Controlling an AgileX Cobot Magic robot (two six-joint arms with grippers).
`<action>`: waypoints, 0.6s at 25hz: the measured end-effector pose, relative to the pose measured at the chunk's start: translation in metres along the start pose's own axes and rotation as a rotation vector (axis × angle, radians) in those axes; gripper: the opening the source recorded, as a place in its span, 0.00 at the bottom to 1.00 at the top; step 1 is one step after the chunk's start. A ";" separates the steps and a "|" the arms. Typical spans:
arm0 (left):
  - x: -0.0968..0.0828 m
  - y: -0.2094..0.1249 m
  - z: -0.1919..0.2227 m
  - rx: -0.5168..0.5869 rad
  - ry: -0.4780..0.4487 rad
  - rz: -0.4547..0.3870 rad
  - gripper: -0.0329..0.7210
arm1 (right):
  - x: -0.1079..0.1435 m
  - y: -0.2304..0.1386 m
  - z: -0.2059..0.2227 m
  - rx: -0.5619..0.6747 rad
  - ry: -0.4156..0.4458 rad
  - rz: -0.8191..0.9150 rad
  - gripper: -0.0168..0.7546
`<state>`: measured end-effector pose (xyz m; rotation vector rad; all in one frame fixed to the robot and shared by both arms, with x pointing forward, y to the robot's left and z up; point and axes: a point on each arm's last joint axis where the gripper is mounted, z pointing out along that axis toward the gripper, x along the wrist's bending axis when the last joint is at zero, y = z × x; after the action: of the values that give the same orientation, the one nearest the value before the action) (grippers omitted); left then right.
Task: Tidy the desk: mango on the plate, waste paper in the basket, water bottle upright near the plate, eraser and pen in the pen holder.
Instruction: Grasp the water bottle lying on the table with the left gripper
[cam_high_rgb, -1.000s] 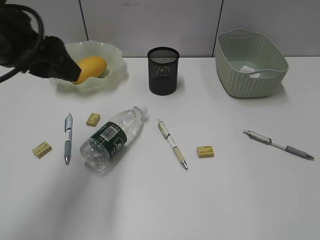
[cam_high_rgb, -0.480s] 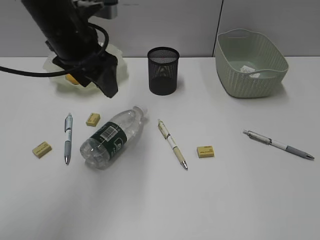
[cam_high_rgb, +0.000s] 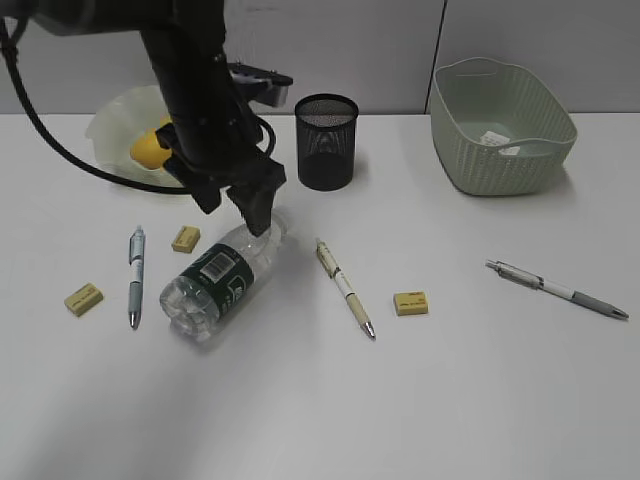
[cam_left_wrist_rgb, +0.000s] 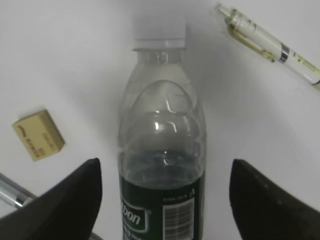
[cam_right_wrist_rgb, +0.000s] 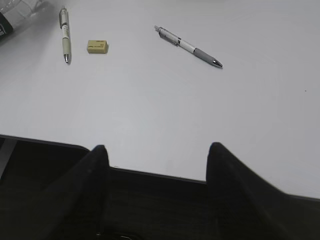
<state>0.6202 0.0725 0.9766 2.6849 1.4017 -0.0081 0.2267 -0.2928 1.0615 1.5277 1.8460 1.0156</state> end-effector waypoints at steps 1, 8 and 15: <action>0.000 0.000 0.006 0.014 -0.001 -0.006 0.84 | 0.000 0.000 0.000 0.000 0.000 0.000 0.65; 0.002 0.001 0.038 0.085 -0.002 -0.042 0.84 | 0.000 0.000 0.000 0.000 0.000 0.003 0.65; 0.004 0.001 0.061 0.133 -0.001 -0.050 0.84 | 0.000 0.000 0.000 0.000 -0.001 0.003 0.65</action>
<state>0.6263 0.0687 0.9157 2.7531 1.5197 -0.1113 0.2267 -0.2929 1.0614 1.5317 1.8432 1.0160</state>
